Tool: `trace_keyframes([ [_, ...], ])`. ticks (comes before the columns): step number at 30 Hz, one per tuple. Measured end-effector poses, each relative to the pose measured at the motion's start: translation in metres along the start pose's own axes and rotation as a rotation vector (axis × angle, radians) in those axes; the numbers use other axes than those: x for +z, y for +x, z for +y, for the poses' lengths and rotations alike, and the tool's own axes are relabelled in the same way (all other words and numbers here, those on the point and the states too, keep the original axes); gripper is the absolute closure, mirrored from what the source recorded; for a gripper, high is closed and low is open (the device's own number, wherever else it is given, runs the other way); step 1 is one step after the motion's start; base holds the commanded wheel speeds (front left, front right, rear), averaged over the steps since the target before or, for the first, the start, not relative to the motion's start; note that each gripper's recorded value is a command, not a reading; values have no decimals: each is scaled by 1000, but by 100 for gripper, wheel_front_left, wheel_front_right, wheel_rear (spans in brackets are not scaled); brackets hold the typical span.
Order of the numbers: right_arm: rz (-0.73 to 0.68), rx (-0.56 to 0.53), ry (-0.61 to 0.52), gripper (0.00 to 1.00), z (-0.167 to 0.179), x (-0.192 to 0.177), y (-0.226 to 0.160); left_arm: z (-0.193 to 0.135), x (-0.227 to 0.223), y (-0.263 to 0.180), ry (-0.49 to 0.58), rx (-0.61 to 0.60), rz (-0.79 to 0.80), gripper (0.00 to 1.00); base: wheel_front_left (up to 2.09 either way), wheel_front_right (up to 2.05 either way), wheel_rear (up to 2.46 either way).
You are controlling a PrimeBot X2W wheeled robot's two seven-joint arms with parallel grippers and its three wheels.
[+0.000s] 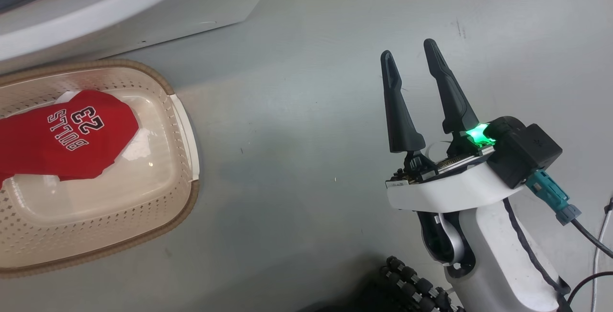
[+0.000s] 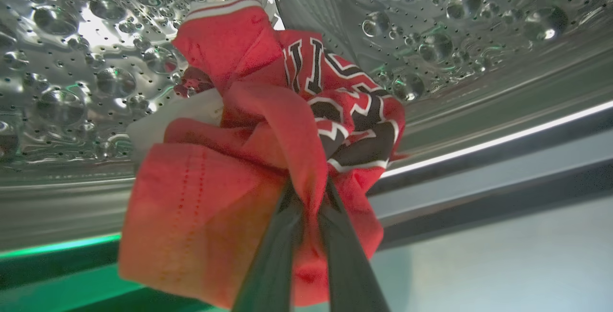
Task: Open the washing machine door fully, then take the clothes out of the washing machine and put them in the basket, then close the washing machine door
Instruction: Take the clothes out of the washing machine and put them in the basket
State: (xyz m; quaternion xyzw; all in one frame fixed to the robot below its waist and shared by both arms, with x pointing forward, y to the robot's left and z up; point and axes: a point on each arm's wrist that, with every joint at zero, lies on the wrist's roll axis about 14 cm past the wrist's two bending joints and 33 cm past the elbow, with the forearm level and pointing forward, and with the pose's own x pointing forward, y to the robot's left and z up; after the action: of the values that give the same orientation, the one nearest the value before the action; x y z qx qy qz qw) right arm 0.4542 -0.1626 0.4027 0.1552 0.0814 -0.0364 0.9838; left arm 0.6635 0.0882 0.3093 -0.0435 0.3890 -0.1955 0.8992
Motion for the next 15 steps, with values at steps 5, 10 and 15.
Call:
trace_keyframes([
  [5,-1,-4,-1,0,-1,0,1,-4,14,-4,5,-8,-78,100,0,0,0],
  [10,-7,0,-8,0,-1,1,2,-14,26,-10,2,-29,-157,100,0,0,0],
  [15,-5,13,-11,0,3,-1,3,-19,31,-18,2,-36,-225,100,0,0,0],
])
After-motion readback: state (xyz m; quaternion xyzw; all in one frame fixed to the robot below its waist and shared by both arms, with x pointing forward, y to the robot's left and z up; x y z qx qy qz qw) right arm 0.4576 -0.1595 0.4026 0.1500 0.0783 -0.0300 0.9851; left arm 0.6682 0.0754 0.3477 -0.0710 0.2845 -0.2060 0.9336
